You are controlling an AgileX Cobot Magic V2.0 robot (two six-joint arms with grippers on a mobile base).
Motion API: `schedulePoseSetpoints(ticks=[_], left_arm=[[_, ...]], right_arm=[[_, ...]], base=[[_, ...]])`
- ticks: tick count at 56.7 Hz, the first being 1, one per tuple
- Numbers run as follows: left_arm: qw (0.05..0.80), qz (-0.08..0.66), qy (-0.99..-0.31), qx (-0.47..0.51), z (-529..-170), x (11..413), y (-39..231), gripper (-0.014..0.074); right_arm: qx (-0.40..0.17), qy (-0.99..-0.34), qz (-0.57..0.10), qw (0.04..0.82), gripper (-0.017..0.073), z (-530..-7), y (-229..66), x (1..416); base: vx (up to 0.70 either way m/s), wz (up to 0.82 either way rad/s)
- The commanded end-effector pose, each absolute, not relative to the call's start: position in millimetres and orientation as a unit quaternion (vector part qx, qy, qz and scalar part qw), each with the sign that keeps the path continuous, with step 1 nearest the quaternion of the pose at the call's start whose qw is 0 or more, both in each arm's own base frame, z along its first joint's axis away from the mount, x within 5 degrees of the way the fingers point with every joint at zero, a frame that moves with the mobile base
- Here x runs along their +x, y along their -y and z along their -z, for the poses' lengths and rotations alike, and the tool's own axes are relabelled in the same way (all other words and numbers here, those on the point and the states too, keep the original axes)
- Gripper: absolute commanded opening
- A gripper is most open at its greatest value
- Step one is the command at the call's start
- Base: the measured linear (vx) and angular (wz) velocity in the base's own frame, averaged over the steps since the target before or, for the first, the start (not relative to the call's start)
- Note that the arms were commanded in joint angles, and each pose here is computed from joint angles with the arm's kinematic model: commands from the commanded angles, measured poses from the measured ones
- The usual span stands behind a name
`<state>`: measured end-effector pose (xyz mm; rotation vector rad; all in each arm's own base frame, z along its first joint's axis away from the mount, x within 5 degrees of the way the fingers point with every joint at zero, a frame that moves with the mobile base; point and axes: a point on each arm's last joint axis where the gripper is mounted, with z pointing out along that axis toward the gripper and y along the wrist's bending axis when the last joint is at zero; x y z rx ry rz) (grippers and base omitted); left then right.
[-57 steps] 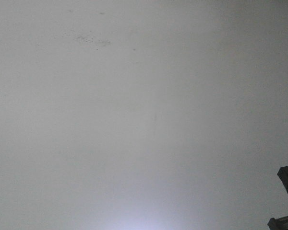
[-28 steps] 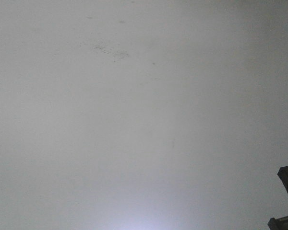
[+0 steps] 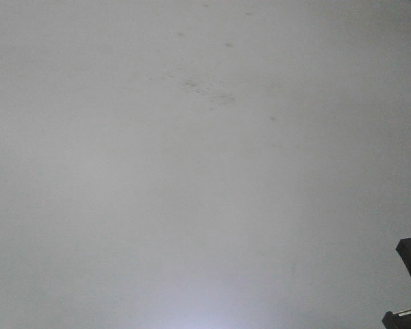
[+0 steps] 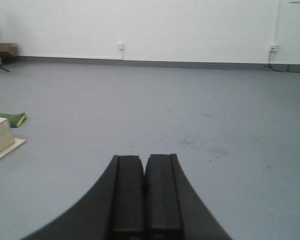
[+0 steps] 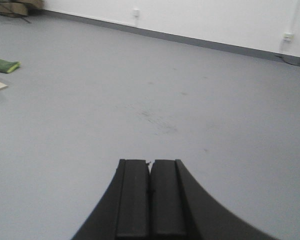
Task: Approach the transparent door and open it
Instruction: 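Drive the base across the grey floor toward the wooden platform, then drive up to the white-framed glass sliding door and stop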
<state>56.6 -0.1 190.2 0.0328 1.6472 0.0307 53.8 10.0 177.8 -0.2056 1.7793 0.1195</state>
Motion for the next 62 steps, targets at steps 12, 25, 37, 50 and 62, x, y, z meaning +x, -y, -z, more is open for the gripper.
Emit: schedulePoseSetpoints(ticks=[12,25,37,50,62], left_arm=[[0.709,-0.011,-0.705,0.012,-194.4,56.3,0.2,-0.0006],[0.709,-0.011,-0.705,0.012,-194.4,56.3,0.2,-0.0006],[0.709,-0.011,-0.705,0.012,-194.4,56.3,0.2,-0.0006],[0.709,-0.011,-0.705,0.012,-194.4,56.3,0.2,-0.0006],[0.709,-0.007,-0.705,0.016,-194.4,56.3,0.8,-0.0006]], right_arm=[[-0.09,-0.745,-0.053,0.659,-0.0001,-184.4,-10.4,54.3],[-0.09,-0.745,-0.053,0.659,-0.0001,-184.4,-10.4,54.3],[-0.09,-0.745,-0.053,0.659,-0.0001,-184.4,-10.4,54.3],[-0.09,-0.745,-0.053,0.659,-0.0001,-184.4,-10.4,54.3],[-0.09,-0.745,-0.053,0.659,-0.0001,-184.4,-10.4,54.3]], base=[[0.54,0.59],[0.56,0.63],[0.57,0.62],[0.58,0.58],[0.56,0.6]])
